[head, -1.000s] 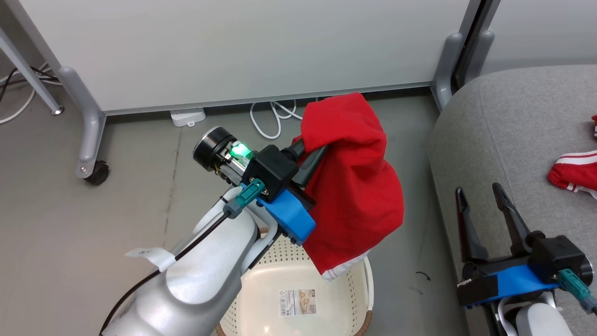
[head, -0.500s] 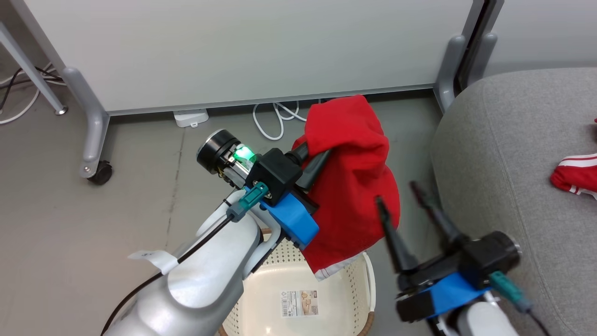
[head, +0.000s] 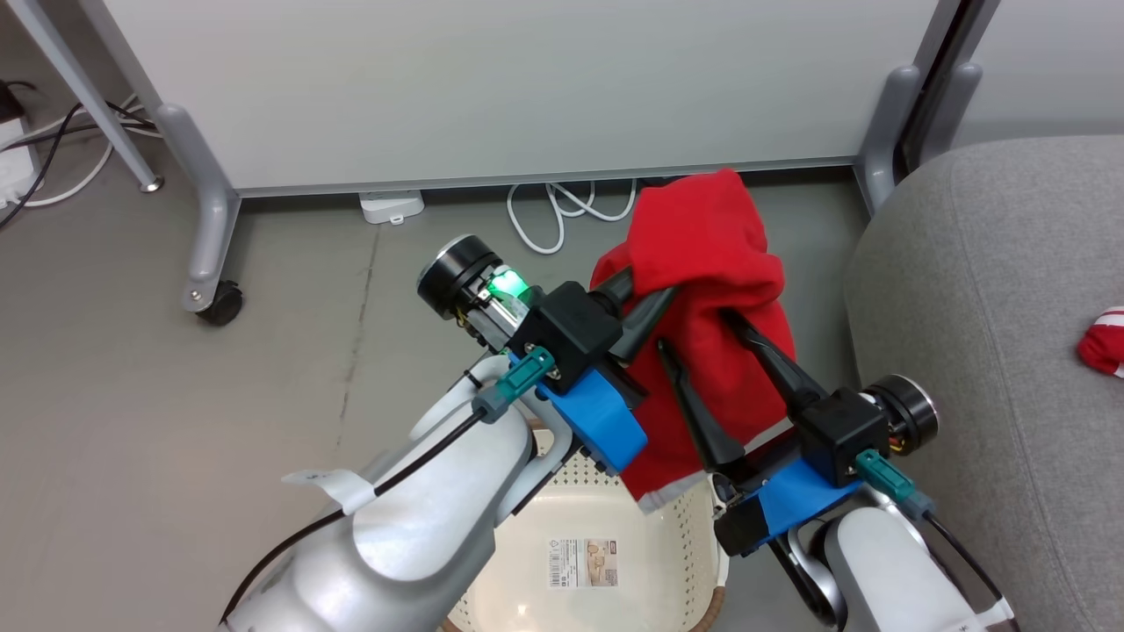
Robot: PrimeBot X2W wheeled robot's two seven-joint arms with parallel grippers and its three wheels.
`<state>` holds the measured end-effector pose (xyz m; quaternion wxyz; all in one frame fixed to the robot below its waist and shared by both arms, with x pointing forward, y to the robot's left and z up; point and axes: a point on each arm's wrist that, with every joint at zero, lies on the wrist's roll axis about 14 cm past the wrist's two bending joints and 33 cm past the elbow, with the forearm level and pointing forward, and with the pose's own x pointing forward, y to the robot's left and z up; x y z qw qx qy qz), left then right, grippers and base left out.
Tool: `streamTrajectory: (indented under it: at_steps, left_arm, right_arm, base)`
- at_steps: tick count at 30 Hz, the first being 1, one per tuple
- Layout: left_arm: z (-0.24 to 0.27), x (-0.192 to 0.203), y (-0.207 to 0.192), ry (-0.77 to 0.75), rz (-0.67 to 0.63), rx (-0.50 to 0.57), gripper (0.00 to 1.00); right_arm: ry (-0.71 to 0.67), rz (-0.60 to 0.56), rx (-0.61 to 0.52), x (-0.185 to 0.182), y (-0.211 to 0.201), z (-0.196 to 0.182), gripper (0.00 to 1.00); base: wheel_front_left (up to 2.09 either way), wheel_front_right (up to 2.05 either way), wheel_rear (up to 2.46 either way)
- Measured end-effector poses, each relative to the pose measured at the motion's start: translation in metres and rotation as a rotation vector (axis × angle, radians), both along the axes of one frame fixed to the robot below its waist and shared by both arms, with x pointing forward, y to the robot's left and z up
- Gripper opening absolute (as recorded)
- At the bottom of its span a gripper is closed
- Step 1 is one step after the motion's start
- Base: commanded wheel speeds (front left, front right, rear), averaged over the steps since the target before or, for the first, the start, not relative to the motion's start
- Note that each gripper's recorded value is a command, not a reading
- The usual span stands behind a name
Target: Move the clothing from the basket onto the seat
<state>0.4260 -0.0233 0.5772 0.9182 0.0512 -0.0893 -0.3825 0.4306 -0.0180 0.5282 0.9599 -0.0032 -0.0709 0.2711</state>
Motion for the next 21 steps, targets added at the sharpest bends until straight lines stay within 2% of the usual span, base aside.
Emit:
streamTrajectory:
  at_steps: [12, 13, 14, 21]
  left_arm:
    - [0.009, -0.004, -0.013, -0.018, -0.037, -0.016, 0.0]
    - [0.009, -0.005, -0.013, -0.015, -0.039, -0.018, 0.0]
    - [0.008, -0.004, -0.013, -0.015, -0.04, -0.019, 0.0]
    - [0.008, -0.003, -0.012, -0.017, -0.036, -0.019, 0.0]
  right_arm:
    - [0.012, -0.005, -0.001, 0.023, 0.002, 0.001, 1.0]
    - [0.011, -0.006, 0.004, 0.024, 0.002, 0.002, 0.33]
    - [0.014, -0.007, 0.006, 0.025, 0.002, 0.001, 0.0]
    - [0.016, -0.011, 0.014, 0.027, 0.001, 0.002, 0.0]
  base:
    - [0.0, 0.0, 0.0]
    - [0.0, 0.0, 0.0]
    - [0.0, 0.0, 0.0]
    - [0.0, 0.0, 0.0]
